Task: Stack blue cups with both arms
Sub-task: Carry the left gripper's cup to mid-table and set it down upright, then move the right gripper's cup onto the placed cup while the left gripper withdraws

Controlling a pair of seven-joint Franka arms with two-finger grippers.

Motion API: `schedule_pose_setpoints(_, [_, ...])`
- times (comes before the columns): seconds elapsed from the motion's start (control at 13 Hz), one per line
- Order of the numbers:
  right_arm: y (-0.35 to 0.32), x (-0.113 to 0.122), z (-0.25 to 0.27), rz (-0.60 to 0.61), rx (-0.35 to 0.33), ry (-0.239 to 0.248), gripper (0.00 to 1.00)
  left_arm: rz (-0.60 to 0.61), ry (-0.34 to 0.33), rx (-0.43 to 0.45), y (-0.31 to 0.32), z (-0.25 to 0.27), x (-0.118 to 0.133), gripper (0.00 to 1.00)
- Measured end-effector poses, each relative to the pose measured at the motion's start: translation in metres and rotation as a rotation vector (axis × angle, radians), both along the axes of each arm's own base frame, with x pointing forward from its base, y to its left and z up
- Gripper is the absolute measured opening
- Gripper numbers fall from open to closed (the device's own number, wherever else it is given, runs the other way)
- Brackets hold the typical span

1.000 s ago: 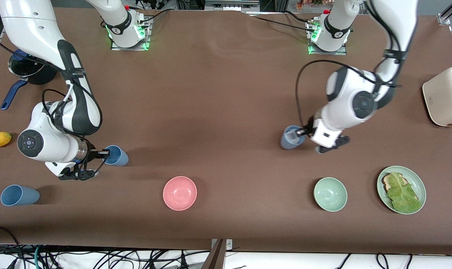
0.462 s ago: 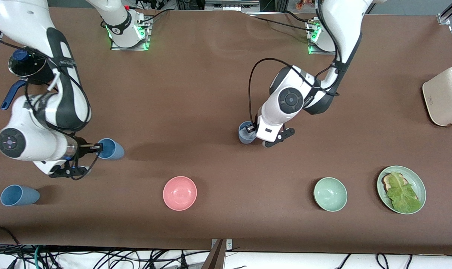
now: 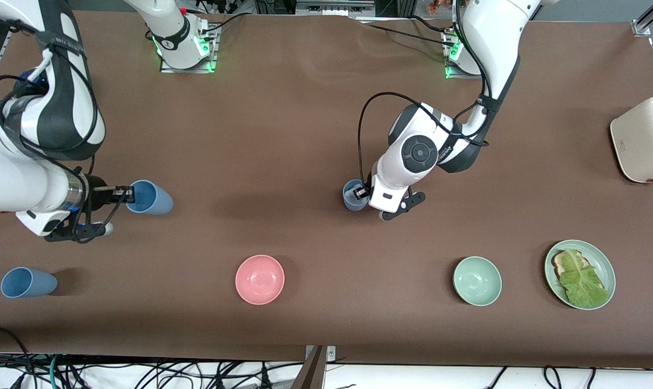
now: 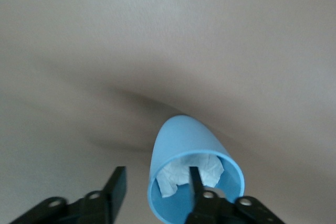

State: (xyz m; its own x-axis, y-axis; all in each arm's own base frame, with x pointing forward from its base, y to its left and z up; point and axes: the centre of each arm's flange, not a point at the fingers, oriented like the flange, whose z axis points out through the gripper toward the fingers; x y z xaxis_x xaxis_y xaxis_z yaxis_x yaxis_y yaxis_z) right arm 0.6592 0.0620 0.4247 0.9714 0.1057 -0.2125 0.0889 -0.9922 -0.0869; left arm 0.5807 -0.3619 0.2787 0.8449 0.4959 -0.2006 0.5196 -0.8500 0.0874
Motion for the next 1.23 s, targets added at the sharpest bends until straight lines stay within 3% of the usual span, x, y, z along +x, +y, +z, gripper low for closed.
schedule_pose_setpoints(0.31, [0.07,-0.013,0.012,-0.109,0.007,0.013,0.04,-0.094,0.052,0.034,0.068,0.066,0.04,1.0])
schedule_pose_setpoints(0.62, [0.172,-0.041,0.023,-0.214,0.003,0.026,0.04,-0.263,0.115,-0.016,0.199,0.085,0.074,1.0])
schedule_pose_setpoints(1.0, [0.301,-0.084,0.023,-0.387,-0.004,-0.027,0.04,-0.357,0.152,-0.117,0.374,0.087,0.079,1.0])
schedule_pose_setpoints(1.23, [0.377,-0.101,0.015,-0.601,0.021,-0.036,0.04,-0.417,0.122,-0.05,0.421,0.125,0.075,1.0])
